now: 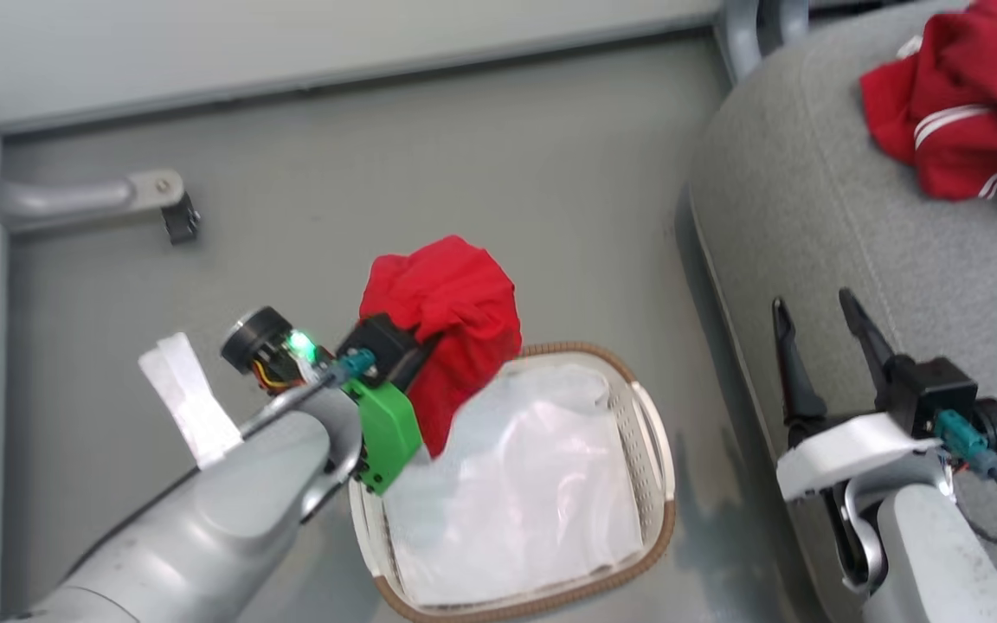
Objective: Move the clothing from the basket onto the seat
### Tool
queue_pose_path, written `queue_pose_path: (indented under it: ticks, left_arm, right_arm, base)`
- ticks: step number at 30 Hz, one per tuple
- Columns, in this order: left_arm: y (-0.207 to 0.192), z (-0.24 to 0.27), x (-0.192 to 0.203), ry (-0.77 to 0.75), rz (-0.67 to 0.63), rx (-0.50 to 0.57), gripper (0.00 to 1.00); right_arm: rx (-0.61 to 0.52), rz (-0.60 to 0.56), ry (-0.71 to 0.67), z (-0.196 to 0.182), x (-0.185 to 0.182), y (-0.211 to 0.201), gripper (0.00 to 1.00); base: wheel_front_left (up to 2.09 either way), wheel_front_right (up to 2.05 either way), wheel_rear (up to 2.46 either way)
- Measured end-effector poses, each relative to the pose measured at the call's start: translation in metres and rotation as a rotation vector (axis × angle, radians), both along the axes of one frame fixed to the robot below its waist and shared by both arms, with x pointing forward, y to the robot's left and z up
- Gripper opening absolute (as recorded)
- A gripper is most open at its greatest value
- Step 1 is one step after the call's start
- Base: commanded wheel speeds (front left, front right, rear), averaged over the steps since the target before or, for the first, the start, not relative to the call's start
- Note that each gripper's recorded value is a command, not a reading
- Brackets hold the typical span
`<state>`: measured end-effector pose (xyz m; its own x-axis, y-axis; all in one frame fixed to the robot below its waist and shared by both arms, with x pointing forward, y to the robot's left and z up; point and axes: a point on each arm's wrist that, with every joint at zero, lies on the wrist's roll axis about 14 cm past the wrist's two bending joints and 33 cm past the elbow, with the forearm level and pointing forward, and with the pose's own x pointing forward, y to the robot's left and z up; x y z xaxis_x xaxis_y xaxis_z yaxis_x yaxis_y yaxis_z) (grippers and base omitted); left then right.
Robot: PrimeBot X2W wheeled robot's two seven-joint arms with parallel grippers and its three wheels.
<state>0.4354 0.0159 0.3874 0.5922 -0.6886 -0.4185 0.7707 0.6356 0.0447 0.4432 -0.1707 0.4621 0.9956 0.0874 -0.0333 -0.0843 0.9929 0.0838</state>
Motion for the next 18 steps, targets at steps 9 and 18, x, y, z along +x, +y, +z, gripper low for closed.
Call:
queue_pose_path:
  ticks: [9, 18]
  left_arm:
    - [0.015, 0.146, 0.035, -0.336, 0.034, -0.024, 0.0]
    - [0.011, 0.259, 0.03, -0.567, 0.048, -0.08, 0.0]
  right_arm:
    - [-0.006, 0.029, -0.095, 0.042, -0.027, 0.01, 1.0]
    - [-0.019, 0.099, -0.209, 0.084, -0.036, 0.033, 1.0]
  base:
    - [0.0, 0.0, 0.0]
    - [0.0, 0.0, 0.0]
